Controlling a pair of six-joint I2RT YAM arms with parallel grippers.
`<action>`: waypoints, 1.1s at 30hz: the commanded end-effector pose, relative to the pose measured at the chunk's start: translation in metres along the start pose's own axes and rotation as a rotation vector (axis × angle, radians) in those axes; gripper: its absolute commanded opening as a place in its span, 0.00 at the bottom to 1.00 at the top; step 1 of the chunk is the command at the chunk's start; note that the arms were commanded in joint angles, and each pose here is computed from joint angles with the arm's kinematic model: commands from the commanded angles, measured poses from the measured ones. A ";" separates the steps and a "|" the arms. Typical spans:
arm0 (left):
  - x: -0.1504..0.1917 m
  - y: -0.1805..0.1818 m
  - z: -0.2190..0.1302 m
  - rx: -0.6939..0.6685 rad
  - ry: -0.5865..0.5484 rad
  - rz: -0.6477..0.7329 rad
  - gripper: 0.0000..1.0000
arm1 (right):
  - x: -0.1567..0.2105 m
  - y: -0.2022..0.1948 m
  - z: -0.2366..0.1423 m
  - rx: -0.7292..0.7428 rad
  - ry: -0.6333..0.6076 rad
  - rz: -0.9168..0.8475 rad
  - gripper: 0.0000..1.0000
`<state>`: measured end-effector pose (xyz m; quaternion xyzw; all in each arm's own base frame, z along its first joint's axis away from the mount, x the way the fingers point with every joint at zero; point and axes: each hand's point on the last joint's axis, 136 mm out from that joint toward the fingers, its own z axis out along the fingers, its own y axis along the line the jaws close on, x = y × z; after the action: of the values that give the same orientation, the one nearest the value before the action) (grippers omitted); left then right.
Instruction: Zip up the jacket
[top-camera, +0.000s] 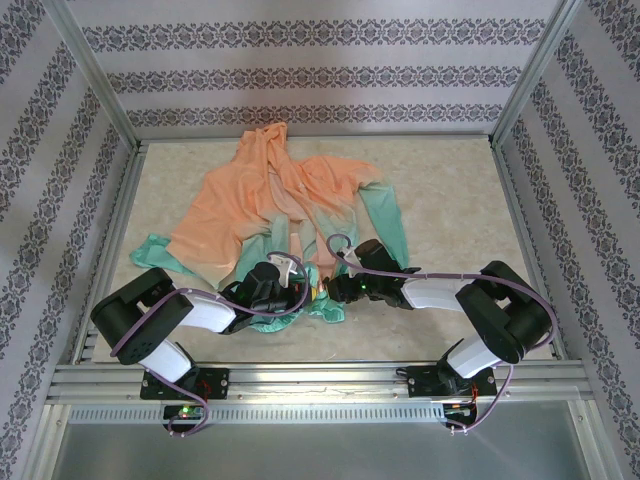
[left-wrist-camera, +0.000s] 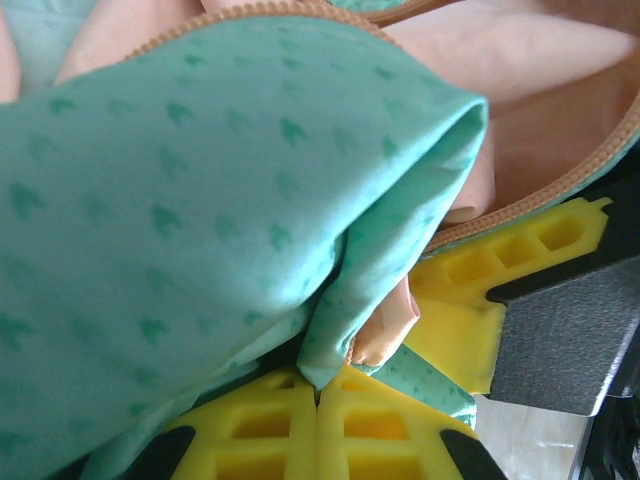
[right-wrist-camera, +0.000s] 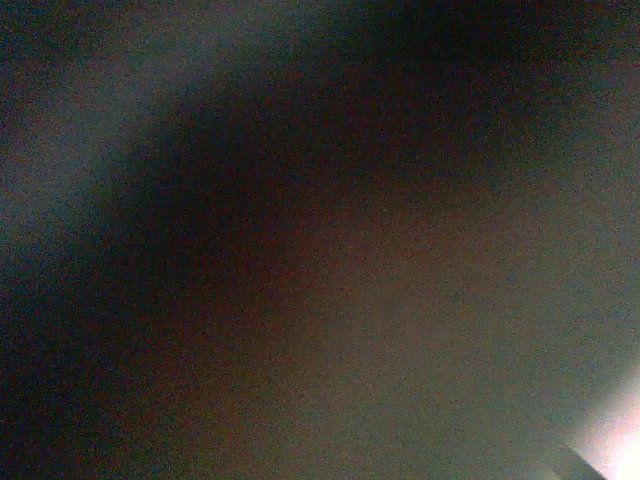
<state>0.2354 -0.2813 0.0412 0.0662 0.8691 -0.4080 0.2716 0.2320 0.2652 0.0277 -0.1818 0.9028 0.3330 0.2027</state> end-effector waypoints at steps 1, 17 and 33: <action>-0.004 -0.005 -0.003 0.011 -0.024 0.009 0.00 | 0.005 0.005 0.002 -0.024 0.009 -0.030 0.31; -0.008 -0.011 -0.006 0.024 -0.030 0.022 0.00 | 0.014 0.003 -0.010 0.031 0.019 -0.116 0.00; -0.070 -0.072 -0.101 0.061 -0.151 0.260 0.00 | -0.039 0.092 -0.097 -0.128 -0.060 -0.414 0.00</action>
<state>0.2355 -0.2583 0.1758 0.1227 0.8080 -0.4278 0.3860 0.2175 0.2667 0.1472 -0.3191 0.8396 0.3241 0.2969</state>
